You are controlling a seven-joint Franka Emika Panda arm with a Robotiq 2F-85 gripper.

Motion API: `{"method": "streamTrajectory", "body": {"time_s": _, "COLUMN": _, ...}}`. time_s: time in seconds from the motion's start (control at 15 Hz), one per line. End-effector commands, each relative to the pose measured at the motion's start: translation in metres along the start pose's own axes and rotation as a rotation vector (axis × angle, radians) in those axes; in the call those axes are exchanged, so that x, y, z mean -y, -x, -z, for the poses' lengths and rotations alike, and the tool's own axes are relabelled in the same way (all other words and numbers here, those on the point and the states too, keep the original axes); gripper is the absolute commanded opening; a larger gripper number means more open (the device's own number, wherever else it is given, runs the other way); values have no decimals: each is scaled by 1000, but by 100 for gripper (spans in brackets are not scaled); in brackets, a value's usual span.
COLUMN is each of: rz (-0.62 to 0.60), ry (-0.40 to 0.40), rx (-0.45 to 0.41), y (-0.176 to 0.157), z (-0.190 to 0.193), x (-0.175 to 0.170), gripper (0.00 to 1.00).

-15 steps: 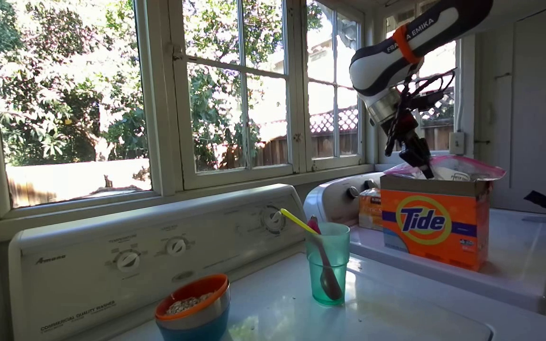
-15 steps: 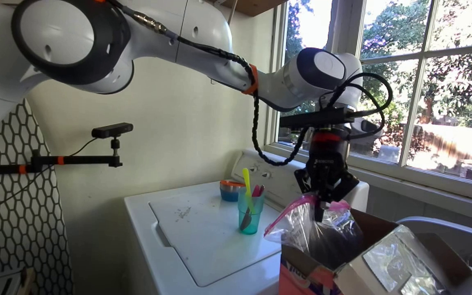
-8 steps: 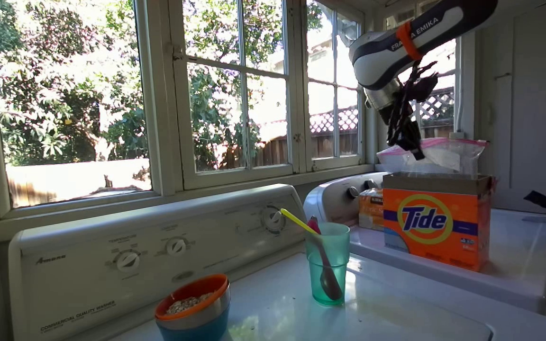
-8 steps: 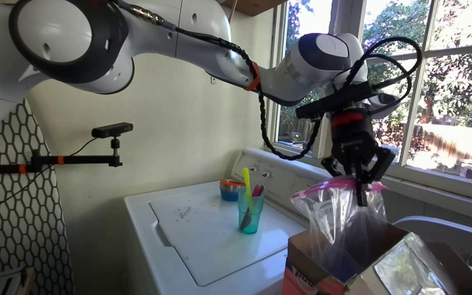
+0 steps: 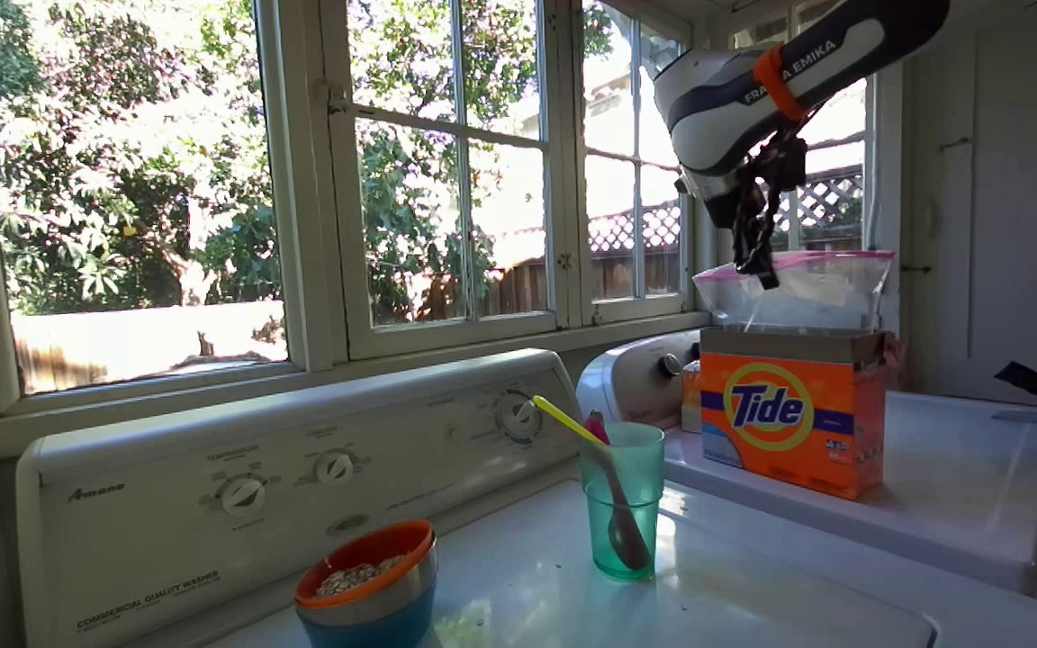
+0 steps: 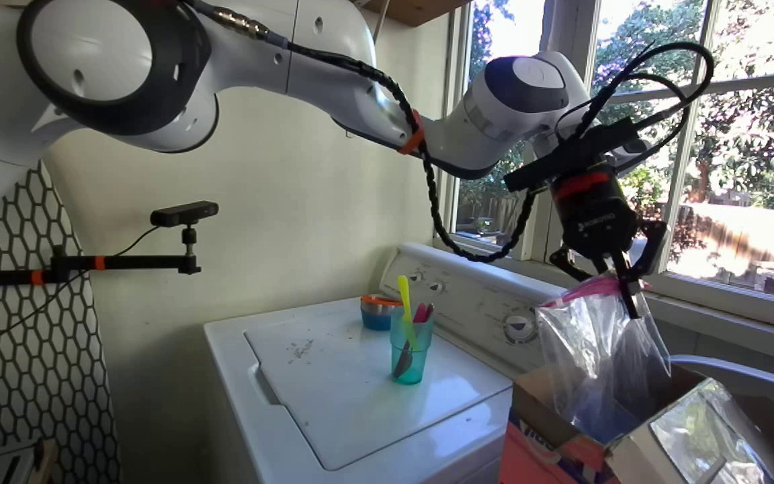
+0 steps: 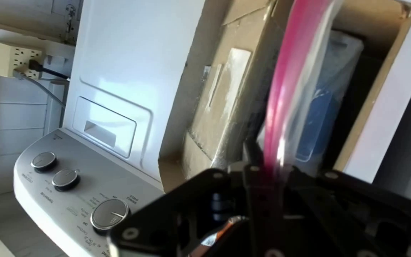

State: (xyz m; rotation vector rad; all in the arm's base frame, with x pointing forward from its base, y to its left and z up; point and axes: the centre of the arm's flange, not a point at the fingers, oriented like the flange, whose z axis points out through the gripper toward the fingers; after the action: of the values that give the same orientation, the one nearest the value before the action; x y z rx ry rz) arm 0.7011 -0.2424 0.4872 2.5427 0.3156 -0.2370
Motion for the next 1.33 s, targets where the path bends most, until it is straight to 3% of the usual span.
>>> {"method": "streamTrajectory", "body": {"time_s": 0.0, "rz": 11, "ry": -66, "rx": -1, "y": -4, "z": -7, "x": 6, "gripper": 1}}
{"method": "streamTrajectory", "body": {"time_s": 0.13, "rz": 21, "ry": -92, "rx": -43, "y": -11, "z": -17, "x": 16, "gripper": 1}}
{"method": "streamTrajectory", "body": {"time_s": 0.6, "rz": -15, "ry": -232, "rx": 11, "y": -27, "z": -60, "x": 40, "gripper": 1}}
{"method": "streamTrajectory", "body": {"time_s": 0.67, "rz": -15, "ry": -238, "rx": 20, "y": -26, "z": -65, "x": 39, "gripper": 27}}
{"method": "streamTrajectory", "body": {"time_s": 0.73, "rz": -29, "ry": -235, "rx": 28, "y": -23, "z": -64, "x": 34, "gripper": 28}}
{"method": "streamTrajectory", "body": {"time_s": 0.87, "rz": -51, "ry": -227, "rx": 28, "y": -17, "z": -64, "x": 28, "gripper": 41}}
{"method": "streamTrajectory", "body": {"time_s": 1.27, "rz": -139, "ry": -213, "rx": 98, "y": 16, "z": -56, "x": 4, "gripper": 88}}
